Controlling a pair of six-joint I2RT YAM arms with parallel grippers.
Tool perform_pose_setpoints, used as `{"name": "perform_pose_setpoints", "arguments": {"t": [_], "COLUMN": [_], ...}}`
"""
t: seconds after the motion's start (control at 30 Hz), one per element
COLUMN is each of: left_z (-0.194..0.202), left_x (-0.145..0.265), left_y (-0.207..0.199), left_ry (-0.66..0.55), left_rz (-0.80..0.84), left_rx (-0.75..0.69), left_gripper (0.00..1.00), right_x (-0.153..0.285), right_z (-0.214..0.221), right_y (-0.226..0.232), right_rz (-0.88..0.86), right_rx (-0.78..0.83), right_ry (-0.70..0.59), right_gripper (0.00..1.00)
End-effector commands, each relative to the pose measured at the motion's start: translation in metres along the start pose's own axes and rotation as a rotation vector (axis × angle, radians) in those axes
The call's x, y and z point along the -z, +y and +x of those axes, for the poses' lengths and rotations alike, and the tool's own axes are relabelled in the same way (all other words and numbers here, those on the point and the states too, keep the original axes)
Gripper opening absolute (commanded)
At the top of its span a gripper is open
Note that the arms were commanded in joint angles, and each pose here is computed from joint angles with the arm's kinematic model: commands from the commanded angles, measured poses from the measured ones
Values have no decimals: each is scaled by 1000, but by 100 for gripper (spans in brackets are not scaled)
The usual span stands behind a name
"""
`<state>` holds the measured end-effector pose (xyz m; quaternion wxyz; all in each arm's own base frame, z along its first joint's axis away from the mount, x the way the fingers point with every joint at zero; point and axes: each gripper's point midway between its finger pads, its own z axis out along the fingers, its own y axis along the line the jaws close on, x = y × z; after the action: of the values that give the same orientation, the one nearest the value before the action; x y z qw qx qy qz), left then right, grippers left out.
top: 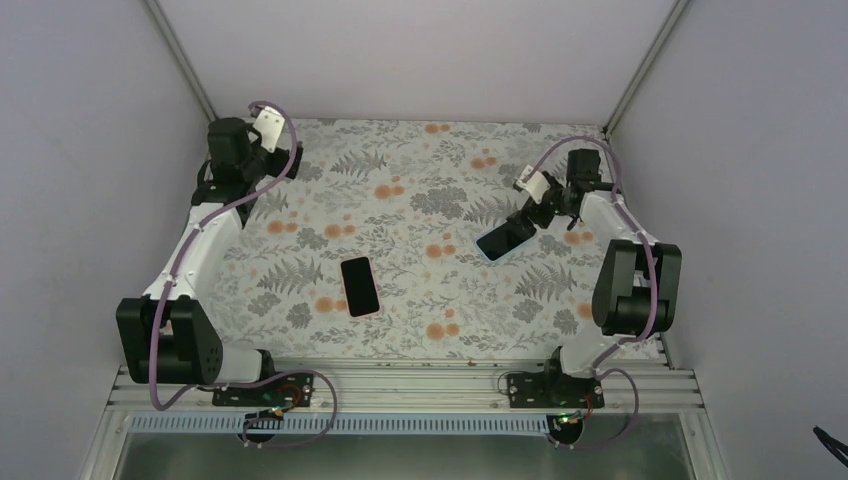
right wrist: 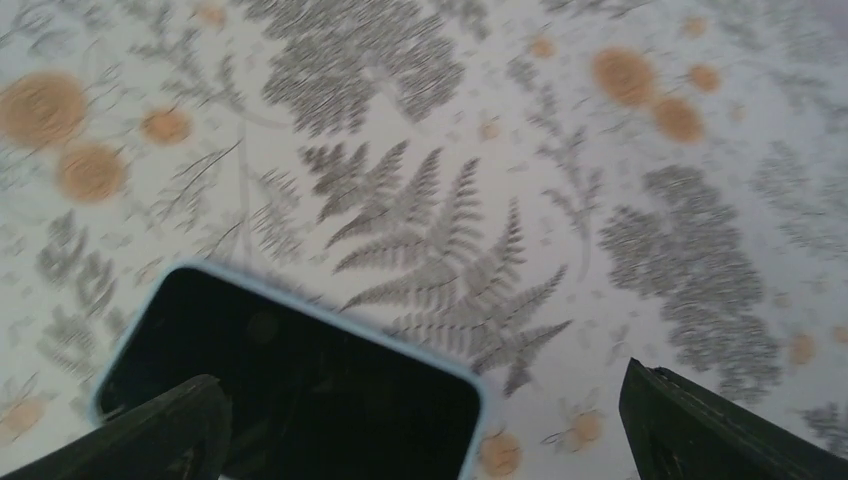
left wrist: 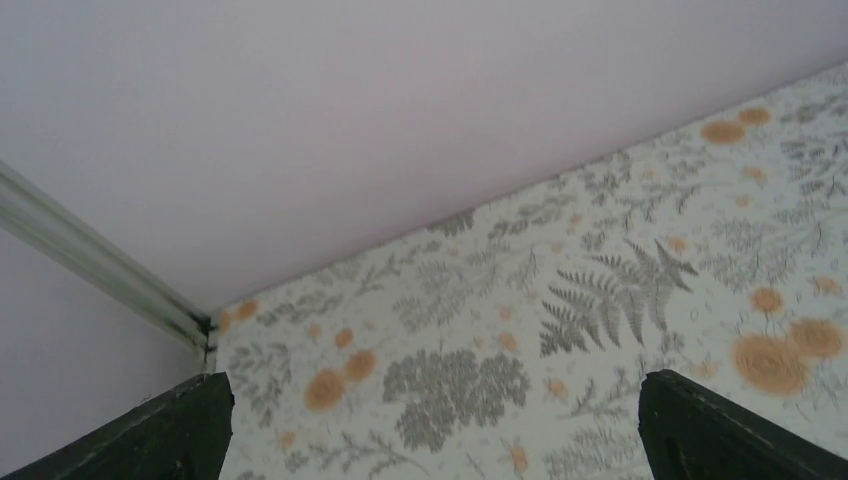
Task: Take the phone out of the phone case
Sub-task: Pick up the phone at the center of the board.
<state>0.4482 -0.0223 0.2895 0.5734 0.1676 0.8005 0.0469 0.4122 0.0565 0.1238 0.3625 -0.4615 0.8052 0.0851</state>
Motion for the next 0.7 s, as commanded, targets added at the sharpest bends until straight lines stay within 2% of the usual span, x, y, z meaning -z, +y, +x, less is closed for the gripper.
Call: {"name": "perform_pose_setpoints", "arguments": {"t": [0.0,0.3,0.47,0.57,0.67], "left_z": [14,17,23,26,27], "left_x": [6,7,6,6,8], "left_y": [-1,-8,-6,-5,-1], "left_ry": [89,91,98,99,90], "left_rz": [13,57,34,24,-4], "left_rx": [12,-3,-15,-21,-28], "left_gripper": [100,100,100,100,100], "right_x": [8,25,18,7,-2], "right_z": [15,31,59,71,70], "right_y": [29,48,44,40,37], "right_rz": [-147,-178,-204,-211,-218], "right_rx": [97,506,796,894,960], "right_ry": [59,118,250,330,350], "right_gripper": [100,100,100,100,100]}}
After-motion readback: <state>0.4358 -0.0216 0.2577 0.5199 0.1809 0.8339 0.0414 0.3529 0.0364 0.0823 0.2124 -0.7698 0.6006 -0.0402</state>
